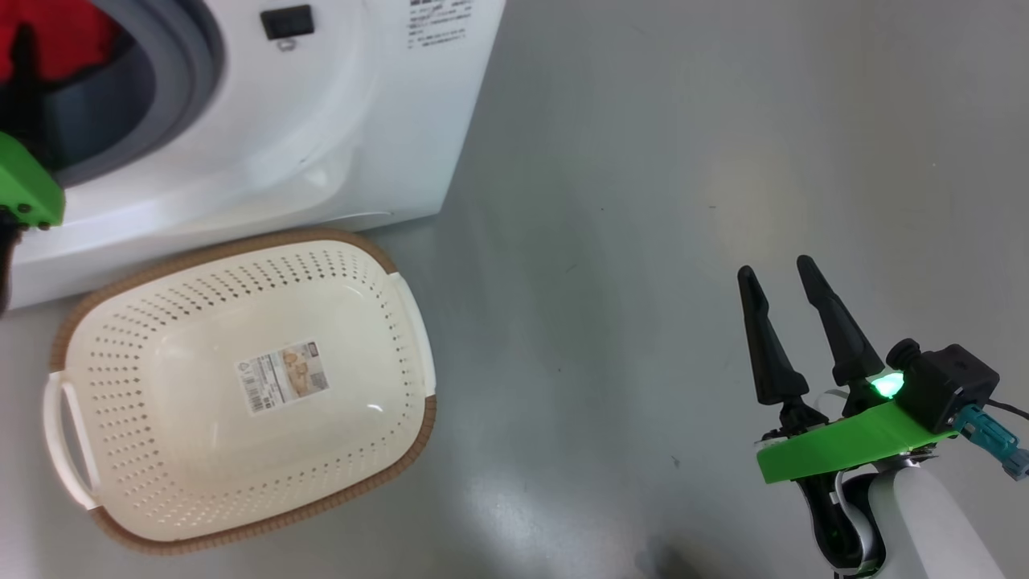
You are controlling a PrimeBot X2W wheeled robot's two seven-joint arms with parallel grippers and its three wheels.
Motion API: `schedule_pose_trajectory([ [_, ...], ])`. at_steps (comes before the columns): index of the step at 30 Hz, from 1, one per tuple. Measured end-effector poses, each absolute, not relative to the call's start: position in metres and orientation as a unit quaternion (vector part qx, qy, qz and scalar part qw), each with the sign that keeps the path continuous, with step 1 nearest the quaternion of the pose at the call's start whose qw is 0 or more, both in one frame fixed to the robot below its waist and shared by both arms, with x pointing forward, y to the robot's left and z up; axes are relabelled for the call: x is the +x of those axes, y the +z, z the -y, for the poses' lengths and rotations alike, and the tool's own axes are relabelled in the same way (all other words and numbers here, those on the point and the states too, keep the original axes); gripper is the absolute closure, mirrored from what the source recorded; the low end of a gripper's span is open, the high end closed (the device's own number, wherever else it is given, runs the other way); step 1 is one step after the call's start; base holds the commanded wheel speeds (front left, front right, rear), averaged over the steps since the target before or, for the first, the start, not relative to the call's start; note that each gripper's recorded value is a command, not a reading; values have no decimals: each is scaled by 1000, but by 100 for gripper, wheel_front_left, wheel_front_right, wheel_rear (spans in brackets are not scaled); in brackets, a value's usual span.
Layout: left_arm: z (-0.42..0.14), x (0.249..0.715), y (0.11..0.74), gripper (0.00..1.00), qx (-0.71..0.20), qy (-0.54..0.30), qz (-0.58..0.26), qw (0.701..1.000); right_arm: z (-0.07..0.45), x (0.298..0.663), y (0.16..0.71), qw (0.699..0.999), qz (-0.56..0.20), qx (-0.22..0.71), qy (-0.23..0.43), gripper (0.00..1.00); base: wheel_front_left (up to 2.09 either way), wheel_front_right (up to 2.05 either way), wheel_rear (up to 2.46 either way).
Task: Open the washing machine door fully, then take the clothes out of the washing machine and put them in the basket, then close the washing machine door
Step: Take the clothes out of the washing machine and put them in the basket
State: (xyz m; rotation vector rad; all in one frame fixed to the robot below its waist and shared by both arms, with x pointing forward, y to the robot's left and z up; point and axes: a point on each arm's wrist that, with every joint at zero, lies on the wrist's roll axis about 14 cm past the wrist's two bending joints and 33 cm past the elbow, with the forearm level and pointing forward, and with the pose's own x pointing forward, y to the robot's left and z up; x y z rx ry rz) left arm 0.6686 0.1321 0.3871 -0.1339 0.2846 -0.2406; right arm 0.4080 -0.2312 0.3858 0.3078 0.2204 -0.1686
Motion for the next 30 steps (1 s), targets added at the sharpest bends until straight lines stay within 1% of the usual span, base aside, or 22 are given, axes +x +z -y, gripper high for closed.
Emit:
schedule_pose_trajectory([
  [6, -121, 668, 372, 0, -62, -138, -162, 975, 235, 406, 383, 978, -113, 149, -89, 0, 0, 0, 0],
  [7, -122, 668, 372, 15, -62, -138, -163, 975, 235, 406, 384, 978, -113, 149, -89, 0, 0, 0, 0],
  [8, -123, 668, 372, 57, -61, -138, -163, 975, 235, 406, 384, 978, -112, 149, -89, 0, 0, 0, 0],
  [10, -123, 667, 374, 100, -59, -141, -160, 975, 235, 407, 385, 979, -110, 149, -88, 0, 0, 0, 0],
  [17, -123, 670, 400, 100, -89, -138, -127, 978, 232, 412, 394, 980, -96, 151, -82, 0, 0, 0, 0],
  [22, -128, 673, 443, 100, -99, -139, -68, 983, 228, 416, 404, 982, -83, 150, -73, 0, 0, 0, 0],
  [26, -141, 659, 465, 100, -101, -120, -30, 987, 225, 417, 412, 983, -72, 154, -66, 0, 0, 0, 0],
  [30, -143, 636, 482, 100, -104, -111, 6, 988, 221, 416, 421, 984, -62, 155, -59, 0, 0, 0, 0],
])
